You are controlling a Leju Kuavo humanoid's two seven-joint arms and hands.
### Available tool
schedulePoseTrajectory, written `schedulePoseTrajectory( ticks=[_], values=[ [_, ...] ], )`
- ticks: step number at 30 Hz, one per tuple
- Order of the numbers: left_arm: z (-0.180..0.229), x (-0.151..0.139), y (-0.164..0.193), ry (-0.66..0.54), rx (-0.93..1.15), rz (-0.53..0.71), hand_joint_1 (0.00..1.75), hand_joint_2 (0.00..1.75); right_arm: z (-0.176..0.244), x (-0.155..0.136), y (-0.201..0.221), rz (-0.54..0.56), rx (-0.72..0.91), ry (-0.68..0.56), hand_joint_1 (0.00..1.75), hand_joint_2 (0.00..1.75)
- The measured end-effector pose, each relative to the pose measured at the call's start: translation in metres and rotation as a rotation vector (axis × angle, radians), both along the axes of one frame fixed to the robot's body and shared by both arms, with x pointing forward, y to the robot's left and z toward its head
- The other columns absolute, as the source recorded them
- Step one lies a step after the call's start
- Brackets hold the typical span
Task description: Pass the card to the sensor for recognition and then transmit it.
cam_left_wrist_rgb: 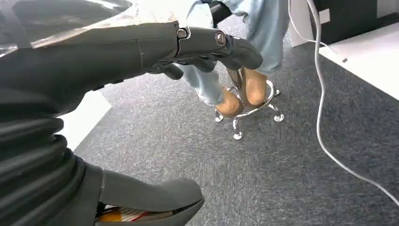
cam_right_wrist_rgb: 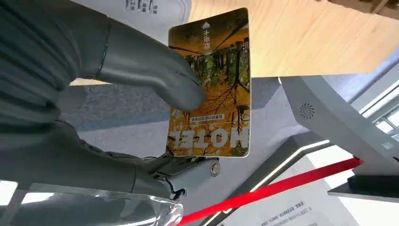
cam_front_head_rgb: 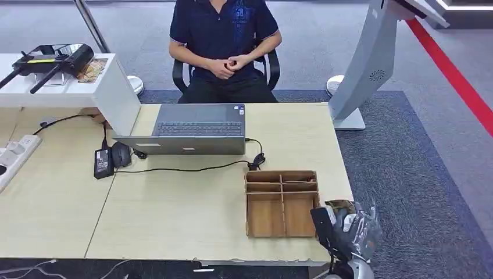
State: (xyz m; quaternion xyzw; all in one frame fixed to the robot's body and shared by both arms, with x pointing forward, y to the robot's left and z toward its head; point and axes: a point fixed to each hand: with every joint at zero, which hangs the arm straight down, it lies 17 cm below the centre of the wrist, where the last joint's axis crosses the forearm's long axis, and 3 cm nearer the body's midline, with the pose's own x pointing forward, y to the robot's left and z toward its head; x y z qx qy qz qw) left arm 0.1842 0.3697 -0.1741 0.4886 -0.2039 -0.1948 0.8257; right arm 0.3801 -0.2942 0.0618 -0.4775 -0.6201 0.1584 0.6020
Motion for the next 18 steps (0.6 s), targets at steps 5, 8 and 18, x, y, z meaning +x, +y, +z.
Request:
schedulePoseTrajectory(
  ticks=[5,8,18],
  values=[
    [0.0000,0.0000,-0.0001,0.000,0.000,0.000,0.00,1.75,-0.0013,-0.0004,-0.0004,-0.002,0.002,0.003,1.75,1.75],
    [0.0000,0.0000,-0.0001,0.000,0.000,0.000,0.00,1.75,-0.0024,-0.0007,-0.0009,-0.003,0.002,0.006,1.75,1.75],
    [0.0001,0.0006,-0.0005,-0.002,-0.001,-0.004,0.00,1.75,-0.0067,-0.0019,-0.0017,-0.009,0.005,0.017,1.75,1.75]
  ],
)
